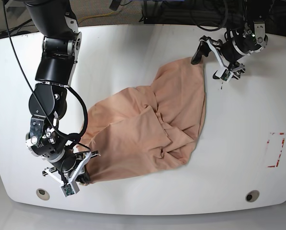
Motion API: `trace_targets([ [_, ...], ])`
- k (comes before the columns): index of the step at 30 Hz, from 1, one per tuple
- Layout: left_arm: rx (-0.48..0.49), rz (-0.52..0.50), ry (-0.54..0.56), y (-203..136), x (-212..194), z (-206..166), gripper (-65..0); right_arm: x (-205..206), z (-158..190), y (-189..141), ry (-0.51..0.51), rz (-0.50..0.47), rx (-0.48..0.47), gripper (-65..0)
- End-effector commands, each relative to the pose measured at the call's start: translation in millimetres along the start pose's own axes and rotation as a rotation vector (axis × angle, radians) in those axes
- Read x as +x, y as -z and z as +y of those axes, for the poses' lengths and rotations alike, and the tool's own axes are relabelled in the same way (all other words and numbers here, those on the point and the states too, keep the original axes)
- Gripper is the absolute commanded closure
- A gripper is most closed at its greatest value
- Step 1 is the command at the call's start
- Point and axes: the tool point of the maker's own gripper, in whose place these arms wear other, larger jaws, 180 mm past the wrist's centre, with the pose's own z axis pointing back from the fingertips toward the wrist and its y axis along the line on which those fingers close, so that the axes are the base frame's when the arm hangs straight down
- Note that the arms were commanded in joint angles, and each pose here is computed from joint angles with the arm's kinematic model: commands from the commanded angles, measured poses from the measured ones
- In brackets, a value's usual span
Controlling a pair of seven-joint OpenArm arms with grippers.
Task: Fold the T-shirt properly
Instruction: 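Lift the shirt with both grippers and stretch it between them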
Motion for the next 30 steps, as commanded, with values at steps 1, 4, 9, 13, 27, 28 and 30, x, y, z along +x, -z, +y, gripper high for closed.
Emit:
trace_targets([
  [1, -0.017, -0.035, 0.012, -1, 11, -4, -53.6, 28, -5, -6, -0.009, -0.083, -0.008, 0.0],
  [4, -0.024, -0.014, -0.009, 2, 2, -5, -53.6, 28, -5, -6, -0.008, -0.085, -0.005, 0.0],
  [9, -0.063, 0.049, -0.054, 13, -24, -12, -53.6, 28, -5, -6, -0.008, -0.085, -0.005, 0.0],
  [13, -0.095, 0.074, -0.034, 16, -29, -19, -53.6, 22, -3, -6, -0.005, -0.073, -0.002, 0.0],
  [27, -0.041, 0.225, -0.02, 43, -67, -4, 0.0, 18, -3, -6, 0.0, -0.069, -0.002, 0.0],
  [28, -0.026, 0.234, -0.028, 42, -71, 0, -1.3, 19, -3, -6, -0.001, -0.07, -0.002, 0.0],
  [30, 0.008, 0.224, -0.07, 40, -73, 8, 0.0, 21, -3, -7, -0.003, -0.074, -0.003, 0.0],
])
